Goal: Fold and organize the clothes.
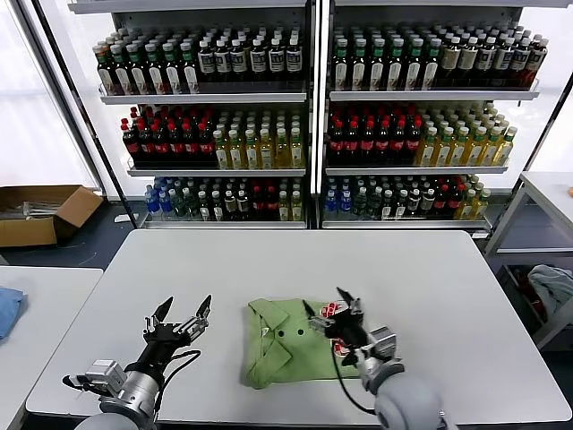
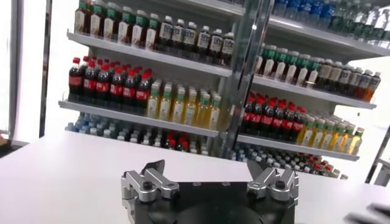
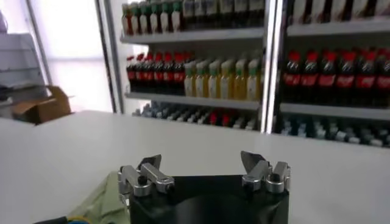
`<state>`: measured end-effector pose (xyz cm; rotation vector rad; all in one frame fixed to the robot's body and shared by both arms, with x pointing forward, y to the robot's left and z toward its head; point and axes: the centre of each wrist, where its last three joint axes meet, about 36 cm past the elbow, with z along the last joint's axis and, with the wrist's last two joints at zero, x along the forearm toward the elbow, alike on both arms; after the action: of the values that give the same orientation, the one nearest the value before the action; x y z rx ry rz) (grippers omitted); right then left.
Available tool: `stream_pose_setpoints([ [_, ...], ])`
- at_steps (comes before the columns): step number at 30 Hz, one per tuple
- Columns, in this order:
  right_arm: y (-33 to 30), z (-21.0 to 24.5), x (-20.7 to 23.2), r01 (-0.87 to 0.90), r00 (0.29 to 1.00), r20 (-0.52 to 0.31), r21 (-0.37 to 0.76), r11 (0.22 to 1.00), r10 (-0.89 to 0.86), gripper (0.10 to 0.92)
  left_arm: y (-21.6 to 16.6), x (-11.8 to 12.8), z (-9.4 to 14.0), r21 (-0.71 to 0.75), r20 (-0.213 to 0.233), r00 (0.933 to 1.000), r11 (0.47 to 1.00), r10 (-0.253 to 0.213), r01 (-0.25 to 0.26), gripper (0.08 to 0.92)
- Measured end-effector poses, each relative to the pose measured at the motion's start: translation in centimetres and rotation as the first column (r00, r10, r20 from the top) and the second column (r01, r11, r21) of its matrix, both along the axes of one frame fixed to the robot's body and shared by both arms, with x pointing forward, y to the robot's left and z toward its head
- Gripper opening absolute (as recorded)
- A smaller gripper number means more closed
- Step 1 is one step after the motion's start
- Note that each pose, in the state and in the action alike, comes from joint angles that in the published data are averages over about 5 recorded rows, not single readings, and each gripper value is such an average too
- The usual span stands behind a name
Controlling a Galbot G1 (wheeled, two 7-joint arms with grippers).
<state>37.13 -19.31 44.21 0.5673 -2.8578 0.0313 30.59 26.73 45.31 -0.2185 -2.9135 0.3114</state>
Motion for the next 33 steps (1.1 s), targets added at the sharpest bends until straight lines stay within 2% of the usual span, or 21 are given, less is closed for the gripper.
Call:
stream_pose_setpoints([
  [5,-4.0,1.4,-1.0,0.072,0.995,0.074,0.027,0.997,-0.074,0.823,0.3,0.1,-0.1,0.016,0.022,0.9998,1.000,-0.001,0.001,0.823],
  [12,-9.2,1.6,-3.2,0.161,0.978,0.122,0.059,0.985,-0.167,0.823,0.7,-0.1,0.3,0.043,0.076,0.9971,0.999,-0.007,0.003,0.823],
  [25,-15.5,0.6,-7.4,0.282,0.946,0.148,0.058,0.958,-0.288,0.823,5.1,-0.9,0.6,0.138,0.158,0.9875,0.990,0.003,-0.025,0.823],
  [33,-16.6,-0.2,-8.5,0.319,0.935,0.150,0.044,0.947,-0.322,0.823,7.5,-1.6,0.7,0.177,0.173,0.9845,0.982,0.030,-0.061,0.823],
])
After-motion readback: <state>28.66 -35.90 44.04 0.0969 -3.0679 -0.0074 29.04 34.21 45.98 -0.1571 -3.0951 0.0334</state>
